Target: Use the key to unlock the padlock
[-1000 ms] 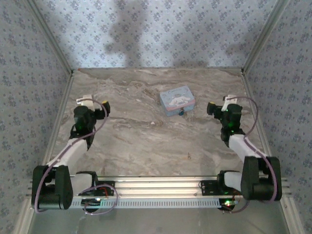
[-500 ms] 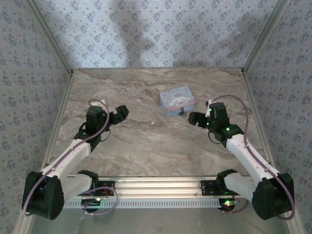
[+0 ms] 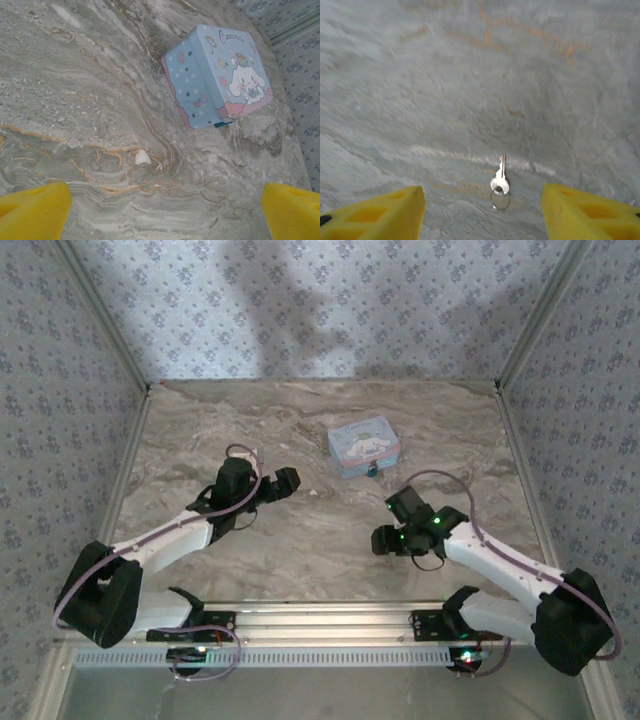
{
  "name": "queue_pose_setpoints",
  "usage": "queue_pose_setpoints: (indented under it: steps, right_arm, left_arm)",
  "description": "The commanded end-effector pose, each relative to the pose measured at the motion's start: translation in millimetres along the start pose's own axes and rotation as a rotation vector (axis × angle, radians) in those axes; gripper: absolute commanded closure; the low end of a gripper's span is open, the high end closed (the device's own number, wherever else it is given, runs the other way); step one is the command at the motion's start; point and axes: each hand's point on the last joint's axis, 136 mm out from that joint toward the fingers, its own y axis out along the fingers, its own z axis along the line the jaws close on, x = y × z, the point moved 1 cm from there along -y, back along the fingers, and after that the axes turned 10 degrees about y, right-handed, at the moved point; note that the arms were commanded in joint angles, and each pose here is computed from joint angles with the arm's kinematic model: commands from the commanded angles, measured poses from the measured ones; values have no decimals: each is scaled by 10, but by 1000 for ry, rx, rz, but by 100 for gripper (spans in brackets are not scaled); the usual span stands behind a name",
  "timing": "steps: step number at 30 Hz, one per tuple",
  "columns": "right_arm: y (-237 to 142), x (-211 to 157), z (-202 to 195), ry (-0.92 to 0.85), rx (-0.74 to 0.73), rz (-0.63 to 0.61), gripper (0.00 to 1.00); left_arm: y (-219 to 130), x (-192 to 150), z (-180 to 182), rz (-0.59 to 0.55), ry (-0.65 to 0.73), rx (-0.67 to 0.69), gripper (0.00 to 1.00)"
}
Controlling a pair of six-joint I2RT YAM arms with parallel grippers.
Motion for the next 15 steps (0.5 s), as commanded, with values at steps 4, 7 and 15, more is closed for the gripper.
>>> queue_pose_setpoints:
  steps: [4, 7, 15]
  right_arm:
    - [118, -211, -92, -11, -87, 107, 46]
    - [155, -221, -70, -20, -92, 119, 51]
    - [225, -180, -44, -32, -110, 118, 61]
  left_arm:
    - [-7, 121, -84, -37, 18, -14, 3]
    - [-15, 132, -80, -39, 22, -9, 3]
    - [-16, 130, -67, -36, 24, 1, 2]
